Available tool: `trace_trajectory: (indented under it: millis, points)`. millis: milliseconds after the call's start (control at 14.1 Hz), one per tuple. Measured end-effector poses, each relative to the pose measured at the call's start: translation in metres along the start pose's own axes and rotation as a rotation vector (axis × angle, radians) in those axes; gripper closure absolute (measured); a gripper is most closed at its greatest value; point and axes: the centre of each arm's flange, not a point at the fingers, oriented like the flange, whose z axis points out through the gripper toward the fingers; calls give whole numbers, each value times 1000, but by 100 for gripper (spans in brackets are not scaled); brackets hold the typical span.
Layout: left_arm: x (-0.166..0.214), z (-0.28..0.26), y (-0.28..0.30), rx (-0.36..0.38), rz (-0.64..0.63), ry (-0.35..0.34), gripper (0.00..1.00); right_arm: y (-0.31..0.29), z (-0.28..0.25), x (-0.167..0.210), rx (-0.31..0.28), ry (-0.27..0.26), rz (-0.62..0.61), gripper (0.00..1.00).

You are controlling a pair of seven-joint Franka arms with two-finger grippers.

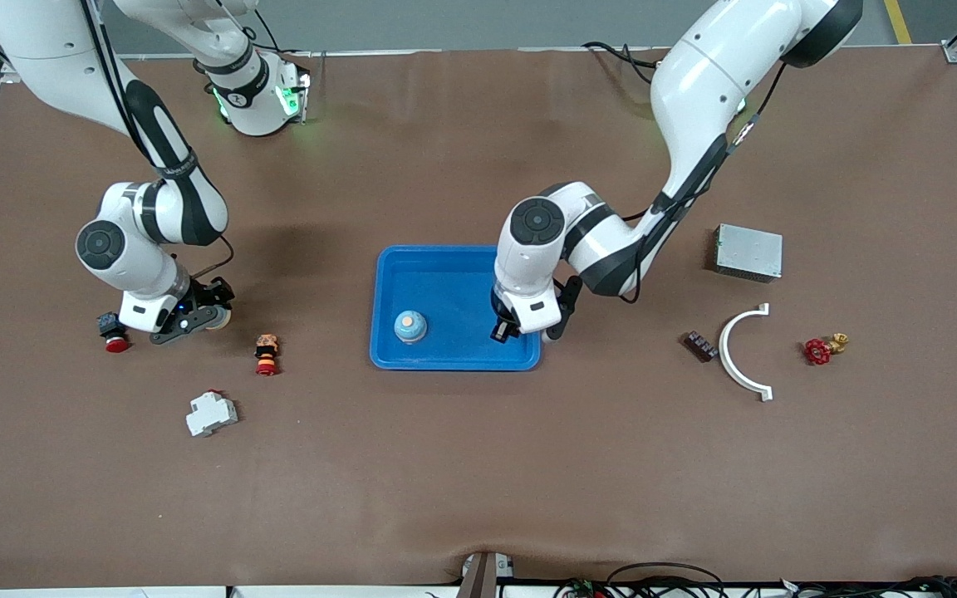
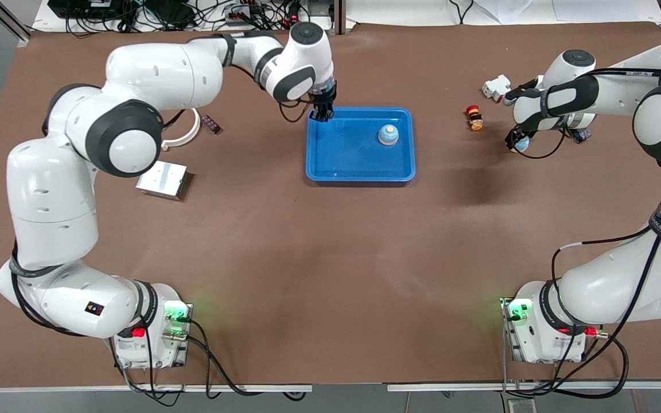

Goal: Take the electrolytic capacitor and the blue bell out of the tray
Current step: 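Place the bell near the red button while the left gripper carries the capacitor, then lower the capacitor inside the arc while the right gripper grasps the bell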

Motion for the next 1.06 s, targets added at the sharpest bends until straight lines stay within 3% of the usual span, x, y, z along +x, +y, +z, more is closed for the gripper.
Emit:
trace_trajectory:
  millis: [71,355,781,1065]
  points:
    - [1,-13,2,-5,6,10,66,-1,-2,0,8,-12,-1,0]
    - [35,-50,7,38,39,78,66,-10,-35,6,65,-53,89,0]
    - [149,-86,13,136,150,105,66,-87,-76,40,145,-43,406,0]
    - [239,-92,-2,265,267,75,66,-160,-106,80,160,-23,603,0]
